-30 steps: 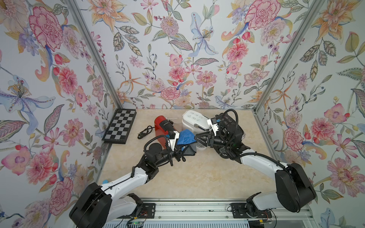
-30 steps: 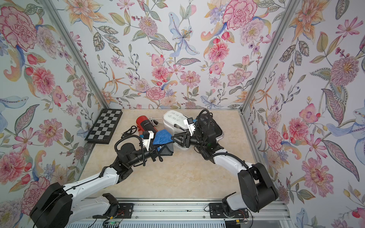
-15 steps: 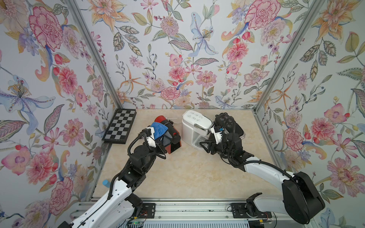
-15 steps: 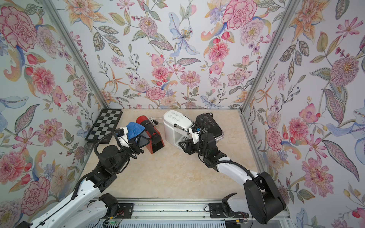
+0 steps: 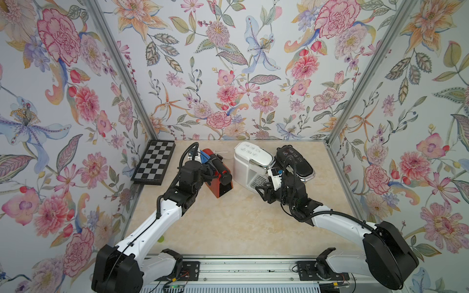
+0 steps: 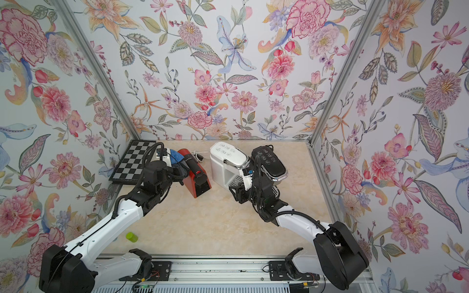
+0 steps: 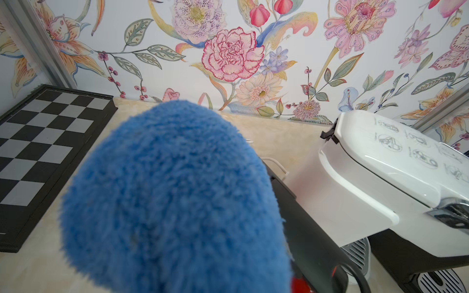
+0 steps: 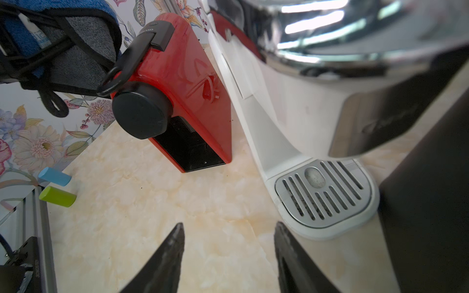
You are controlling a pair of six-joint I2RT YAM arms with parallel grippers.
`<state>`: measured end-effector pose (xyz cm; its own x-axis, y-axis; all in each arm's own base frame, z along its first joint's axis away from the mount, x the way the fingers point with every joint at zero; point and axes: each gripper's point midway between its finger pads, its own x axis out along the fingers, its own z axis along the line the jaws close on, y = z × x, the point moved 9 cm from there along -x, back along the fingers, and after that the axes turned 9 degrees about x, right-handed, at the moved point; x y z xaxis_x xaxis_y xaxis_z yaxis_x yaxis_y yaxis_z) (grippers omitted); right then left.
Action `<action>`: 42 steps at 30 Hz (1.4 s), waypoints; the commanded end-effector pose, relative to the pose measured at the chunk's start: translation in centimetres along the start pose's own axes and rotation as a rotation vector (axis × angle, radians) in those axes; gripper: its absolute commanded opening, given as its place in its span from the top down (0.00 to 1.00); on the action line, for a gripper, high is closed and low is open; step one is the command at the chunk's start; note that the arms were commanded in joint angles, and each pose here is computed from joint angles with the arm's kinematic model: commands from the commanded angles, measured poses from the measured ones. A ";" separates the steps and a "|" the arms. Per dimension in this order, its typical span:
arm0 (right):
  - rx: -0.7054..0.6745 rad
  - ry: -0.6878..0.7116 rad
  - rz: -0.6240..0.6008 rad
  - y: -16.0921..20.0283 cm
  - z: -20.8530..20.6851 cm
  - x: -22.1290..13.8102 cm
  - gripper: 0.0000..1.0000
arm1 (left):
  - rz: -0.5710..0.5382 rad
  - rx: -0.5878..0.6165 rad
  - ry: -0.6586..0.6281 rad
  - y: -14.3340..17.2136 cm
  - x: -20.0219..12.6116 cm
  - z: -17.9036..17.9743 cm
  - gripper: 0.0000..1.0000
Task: Wipe the surface of a coffee machine
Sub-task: Wipe the dirt from the surface of the coffee machine.
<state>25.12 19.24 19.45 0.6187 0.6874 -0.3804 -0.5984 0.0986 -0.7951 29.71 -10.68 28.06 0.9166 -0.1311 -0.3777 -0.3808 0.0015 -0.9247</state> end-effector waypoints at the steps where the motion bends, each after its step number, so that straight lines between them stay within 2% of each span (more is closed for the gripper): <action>1: -0.024 0.020 -0.054 0.0 -0.1 -0.4 0.42 | 0.036 0.041 0.006 -0.8 1.3 0.6 1.00; 6: -0.022 0.031 -0.050 0.3 -0.3 -0.1 0.42 | 0.087 0.067 -0.018 -0.9 3.6 2.3 1.00; 13: -0.020 0.043 -0.042 0.7 -0.6 0.3 0.42 | 0.141 0.157 -0.117 -0.8 6.0 5.1 1.00; 19: -0.015 0.052 -0.027 1.1 -1.0 0.8 0.42 | 0.077 0.226 -0.023 -1.1 8.0 5.9 1.00; 22: -0.010 0.051 -0.020 1.2 -1.1 1.0 0.42 | 0.067 0.291 -0.040 -0.8 8.6 6.4 1.00; 27: -0.004 0.049 -0.017 1.4 -1.1 1.1 0.42 | 0.035 0.352 0.072 0.4 9.6 7.1 1.00; 30: -0.004 0.049 -0.015 1.4 -1.2 1.2 0.42 | 0.026 0.349 0.118 0.8 9.9 7.8 1.00; 31: -0.002 0.050 -0.013 1.5 -1.2 1.3 0.42 | 0.063 0.337 0.143 2.0 10.8 8.3 1.00; 35: -0.003 0.052 -0.013 1.5 -1.2 1.3 0.42 | 0.092 0.253 0.281 3.8 11.7 9.3 1.00; 42: -0.002 0.059 -0.011 1.6 -1.4 1.4 0.42 | 0.221 0.151 0.403 8.0 14.2 9.1 1.00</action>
<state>25.72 19.14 17.23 0.6476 0.6445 -0.4064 -0.5996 0.1019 -0.7938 41.04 -2.18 16.35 0.7637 -0.3524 -0.5409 -0.4865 0.2366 -0.8410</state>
